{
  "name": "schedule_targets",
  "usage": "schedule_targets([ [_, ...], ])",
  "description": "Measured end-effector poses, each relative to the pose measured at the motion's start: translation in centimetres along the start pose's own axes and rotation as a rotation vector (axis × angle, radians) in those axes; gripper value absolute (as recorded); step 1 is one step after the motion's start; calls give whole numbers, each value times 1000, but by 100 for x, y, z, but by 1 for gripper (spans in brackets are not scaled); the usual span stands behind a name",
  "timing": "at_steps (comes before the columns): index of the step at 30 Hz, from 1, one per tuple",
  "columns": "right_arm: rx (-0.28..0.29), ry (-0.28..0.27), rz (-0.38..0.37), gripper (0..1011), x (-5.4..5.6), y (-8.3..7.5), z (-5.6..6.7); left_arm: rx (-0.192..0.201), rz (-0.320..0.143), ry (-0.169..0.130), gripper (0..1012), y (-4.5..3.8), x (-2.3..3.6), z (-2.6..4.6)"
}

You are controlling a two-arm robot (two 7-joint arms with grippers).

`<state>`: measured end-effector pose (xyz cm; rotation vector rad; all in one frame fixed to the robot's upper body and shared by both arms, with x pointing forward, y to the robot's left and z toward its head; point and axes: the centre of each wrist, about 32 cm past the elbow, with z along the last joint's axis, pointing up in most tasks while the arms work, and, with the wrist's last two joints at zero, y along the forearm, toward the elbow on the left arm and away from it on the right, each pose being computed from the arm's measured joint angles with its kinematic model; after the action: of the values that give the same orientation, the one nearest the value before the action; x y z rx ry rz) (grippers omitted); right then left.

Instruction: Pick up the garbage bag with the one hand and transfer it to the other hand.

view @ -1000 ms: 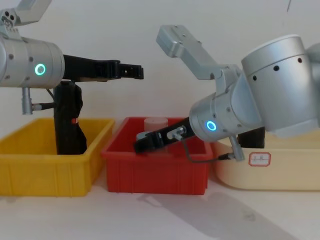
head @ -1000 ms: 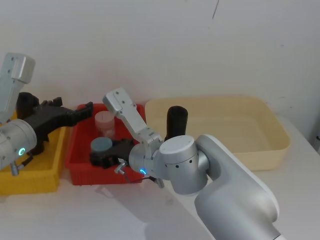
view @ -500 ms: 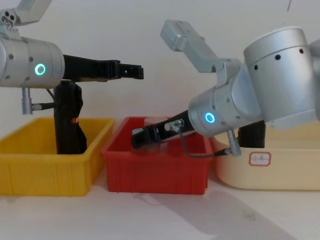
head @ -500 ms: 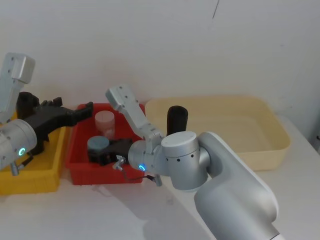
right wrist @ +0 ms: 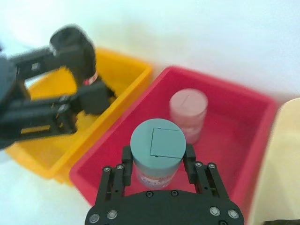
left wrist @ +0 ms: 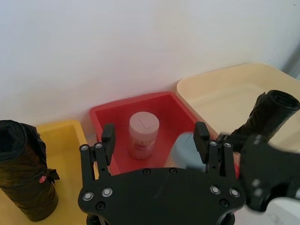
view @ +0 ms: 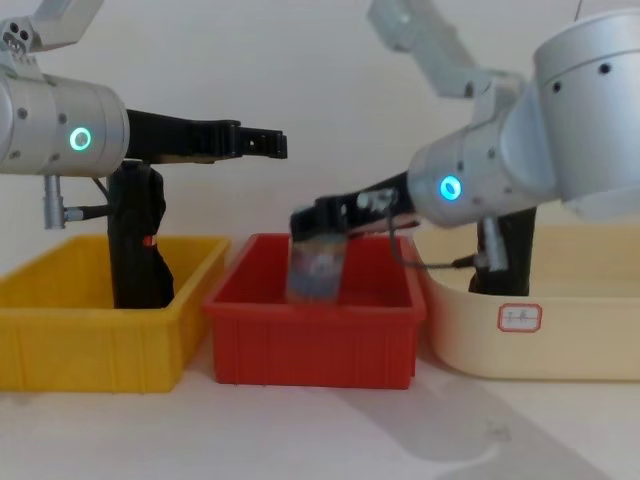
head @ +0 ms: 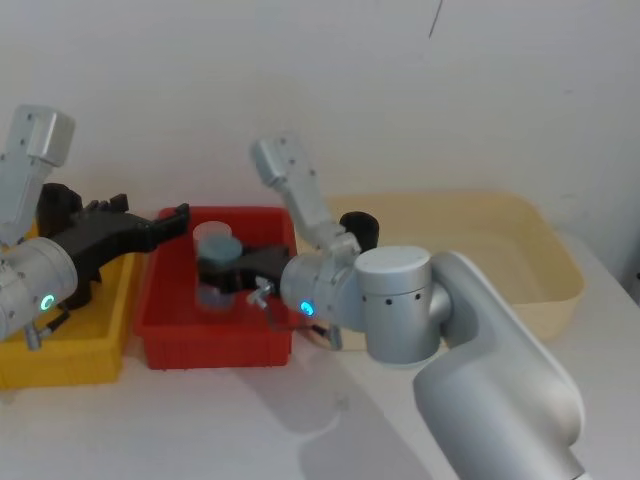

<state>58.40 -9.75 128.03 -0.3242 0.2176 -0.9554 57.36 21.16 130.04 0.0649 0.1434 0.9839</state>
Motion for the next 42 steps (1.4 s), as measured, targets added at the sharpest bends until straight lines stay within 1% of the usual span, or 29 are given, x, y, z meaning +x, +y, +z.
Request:
schedule_targets([
  [2,35,12,-23,635,58,-78,56,0,0,0,1000,0,0,0],
  [6,72,21,-46,635,119,-155,112,0,0,0,1000,0,0,0],
  [8,101,27,-66,635,173,-218,154,0,0,0,1000,0,0,0],
  [12,151,32,-101,635,263,-317,218,0,0,0,1000,0,0,0],
  [13,169,31,-116,635,296,-351,238,0,0,0,1000,0,0,0],
  [16,202,24,-146,635,362,-413,269,0,0,0,1000,0,0,0],
  [25,265,-9,-234,635,566,-535,315,0,0,0,1000,0,0,0],
  [32,276,-28,-272,639,692,-539,280,0,0,0,1000,0,0,0],
  [34,278,-34,-280,698,729,-532,266,0,0,0,1000,0,0,0],
  [35,278,-34,-280,698,729,-532,266,0,0,0,1000,0,0,0],
  [36,279,-37,-284,712,752,-526,256,0,0,0,1000,0,0,0],
  [37,280,-38,-286,767,762,-522,251,0,0,0,1000,0,0,0],
  [42,280,-38,-299,915,837,-491,196,0,0,0,1000,0,0,0],
])
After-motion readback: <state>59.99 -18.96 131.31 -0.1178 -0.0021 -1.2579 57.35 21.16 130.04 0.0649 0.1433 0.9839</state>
